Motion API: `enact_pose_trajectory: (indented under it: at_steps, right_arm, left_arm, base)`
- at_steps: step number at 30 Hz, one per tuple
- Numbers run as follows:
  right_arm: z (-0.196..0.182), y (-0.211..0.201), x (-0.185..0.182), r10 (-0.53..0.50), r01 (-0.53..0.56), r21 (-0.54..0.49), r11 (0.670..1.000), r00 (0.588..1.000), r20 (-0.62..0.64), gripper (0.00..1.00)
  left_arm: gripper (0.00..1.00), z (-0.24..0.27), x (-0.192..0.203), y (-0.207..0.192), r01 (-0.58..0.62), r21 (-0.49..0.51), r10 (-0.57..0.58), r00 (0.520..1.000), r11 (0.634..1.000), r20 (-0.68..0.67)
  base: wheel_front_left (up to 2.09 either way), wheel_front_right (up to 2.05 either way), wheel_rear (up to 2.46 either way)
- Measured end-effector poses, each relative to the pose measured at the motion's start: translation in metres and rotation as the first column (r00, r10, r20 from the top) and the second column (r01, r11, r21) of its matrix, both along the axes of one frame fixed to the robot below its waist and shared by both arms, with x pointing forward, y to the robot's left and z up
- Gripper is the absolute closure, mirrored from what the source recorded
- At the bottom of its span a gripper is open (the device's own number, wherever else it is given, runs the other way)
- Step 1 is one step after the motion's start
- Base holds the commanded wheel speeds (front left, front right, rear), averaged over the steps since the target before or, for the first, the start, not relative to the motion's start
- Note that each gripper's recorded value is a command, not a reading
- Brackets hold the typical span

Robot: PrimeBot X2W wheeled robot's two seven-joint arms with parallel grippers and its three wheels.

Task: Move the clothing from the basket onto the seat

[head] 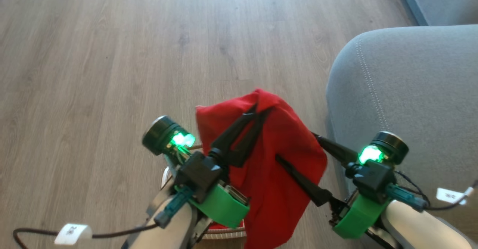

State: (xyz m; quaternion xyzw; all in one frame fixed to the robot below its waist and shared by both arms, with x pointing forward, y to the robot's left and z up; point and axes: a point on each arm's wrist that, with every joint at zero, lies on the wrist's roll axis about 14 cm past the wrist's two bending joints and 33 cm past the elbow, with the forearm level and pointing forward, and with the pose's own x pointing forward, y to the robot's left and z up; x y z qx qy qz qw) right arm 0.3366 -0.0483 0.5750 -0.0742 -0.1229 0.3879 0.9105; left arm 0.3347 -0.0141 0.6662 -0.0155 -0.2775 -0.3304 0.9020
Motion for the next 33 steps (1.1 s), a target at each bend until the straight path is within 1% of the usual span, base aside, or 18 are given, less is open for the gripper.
enact_pose_trajectory:
  at_steps: [8, 11, 16, 17, 18, 22, 26, 30, 33]
  right_arm:
    - [-0.019, 0.015, 0.004, 0.053, -0.056, -0.047, 0.997, 0.997, -0.063, 0.0]
    - [-0.021, 0.02, 0.007, 0.066, -0.07, -0.062, 0.996, 0.996, -0.063, 0.0]
    - [-0.02, 0.034, 0.011, 0.084, -0.088, -0.058, 0.994, 0.995, -0.057, 0.0]
    - [-0.021, 0.037, 0.011, 0.089, -0.092, -0.058, 0.994, 0.994, -0.062, 0.56]
    - [-0.021, 0.037, 0.011, 0.089, -0.092, -0.058, 0.994, 0.994, -0.062, 1.0]
    - [-0.018, 0.042, 0.017, 0.076, -0.078, -0.031, 0.996, 0.995, -0.061, 1.0]
    - [-0.011, 0.035, 0.026, 0.034, -0.035, -0.017, 0.999, 0.999, -0.042, 1.0]
    - [-0.001, 0.019, 0.037, -0.033, 0.033, 0.005, 0.999, 0.999, -0.015, 1.0]
    - [0.007, 0.007, 0.043, -0.091, 0.091, 0.04, 0.995, 0.996, -0.002, 1.0]
  left_arm:
    - [1.0, 0.006, -0.019, -0.024, 0.085, 0.032, -0.087, 0.995, 0.996, 0.04]
    - [1.0, 0.004, -0.025, -0.031, 0.112, 0.041, -0.113, 0.993, 0.993, 0.039]
    - [1.0, 0.003, -0.031, -0.038, 0.145, 0.053, -0.148, 0.988, 0.988, 0.043]
    - [1.0, 0.003, -0.032, -0.039, 0.149, 0.054, -0.151, 0.988, 0.987, 0.042]
    - [1.0, 0.003, -0.032, -0.039, 0.149, 0.054, -0.151, 0.988, 0.987, 0.042]
    - [1.0, 0.003, -0.034, -0.039, 0.155, 0.045, -0.156, 0.987, 0.987, 0.034]
    - [1.0, 0.007, -0.028, -0.028, 0.118, 0.01, -0.118, 0.993, 0.993, 0.025]
    - [1.0, 0.01, -0.018, -0.01, 0.058, -0.042, -0.058, 0.998, 0.997, 0.003]
    - [1.0, 0.003, -0.018, -0.007, 0.046, -0.051, -0.047, 0.999, 0.998, -0.021]
  base:
    - [0.0, 0.0, 0.0]
    - [0.0, 0.0, 0.0]
    - [0.0, 0.0, 0.0]
    - [0.0, 0.0, 0.0]
    - [0.0, 0.0, 0.0]
    - [0.0, 0.0, 0.0]
    - [0.0, 0.0, 0.0]
    - [0.0, 0.0, 0.0]
    - [0.0, 0.0, 0.0]
